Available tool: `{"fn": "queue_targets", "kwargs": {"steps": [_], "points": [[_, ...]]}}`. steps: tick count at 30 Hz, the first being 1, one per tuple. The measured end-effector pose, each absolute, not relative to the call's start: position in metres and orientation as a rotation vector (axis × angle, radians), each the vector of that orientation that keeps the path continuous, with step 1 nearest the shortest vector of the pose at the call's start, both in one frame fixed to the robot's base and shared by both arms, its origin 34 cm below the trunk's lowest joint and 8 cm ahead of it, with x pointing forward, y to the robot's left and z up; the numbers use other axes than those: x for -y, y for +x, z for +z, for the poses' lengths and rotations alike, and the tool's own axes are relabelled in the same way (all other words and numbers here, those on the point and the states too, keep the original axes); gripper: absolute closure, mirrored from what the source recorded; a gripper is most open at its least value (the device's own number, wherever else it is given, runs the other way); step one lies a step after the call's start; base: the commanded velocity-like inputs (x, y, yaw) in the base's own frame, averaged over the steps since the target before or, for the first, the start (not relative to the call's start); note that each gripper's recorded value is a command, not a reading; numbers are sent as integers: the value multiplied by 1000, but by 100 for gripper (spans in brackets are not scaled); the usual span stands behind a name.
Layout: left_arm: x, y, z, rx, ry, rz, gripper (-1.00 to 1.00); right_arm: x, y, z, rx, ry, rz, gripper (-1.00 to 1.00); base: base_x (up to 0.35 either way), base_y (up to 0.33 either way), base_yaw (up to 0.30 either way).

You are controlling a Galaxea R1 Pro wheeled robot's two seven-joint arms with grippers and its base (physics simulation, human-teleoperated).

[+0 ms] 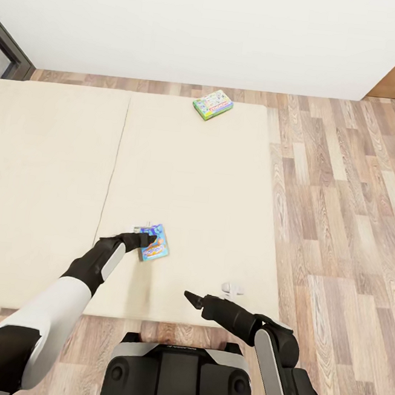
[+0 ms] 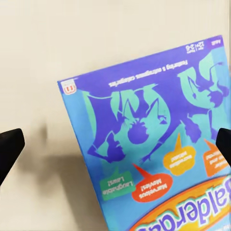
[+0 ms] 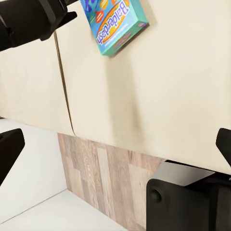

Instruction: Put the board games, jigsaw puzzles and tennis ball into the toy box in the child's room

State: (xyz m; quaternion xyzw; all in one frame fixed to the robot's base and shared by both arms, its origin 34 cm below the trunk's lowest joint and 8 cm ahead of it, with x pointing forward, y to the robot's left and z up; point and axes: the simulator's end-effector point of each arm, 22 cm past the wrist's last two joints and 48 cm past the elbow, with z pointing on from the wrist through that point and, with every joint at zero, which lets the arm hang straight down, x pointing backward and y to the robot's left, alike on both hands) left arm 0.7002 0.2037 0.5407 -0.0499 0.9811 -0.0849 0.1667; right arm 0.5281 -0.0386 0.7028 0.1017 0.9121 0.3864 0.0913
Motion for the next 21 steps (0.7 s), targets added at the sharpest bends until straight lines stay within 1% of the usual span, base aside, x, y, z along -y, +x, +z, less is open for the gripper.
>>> {"fn": "queue_targets", "kwargs": {"steps": [21], "points": [[-193,701,542,-2787,-137,-258,-100,38,528,703,-2709,303,1151,-100,0,0,0]]}}
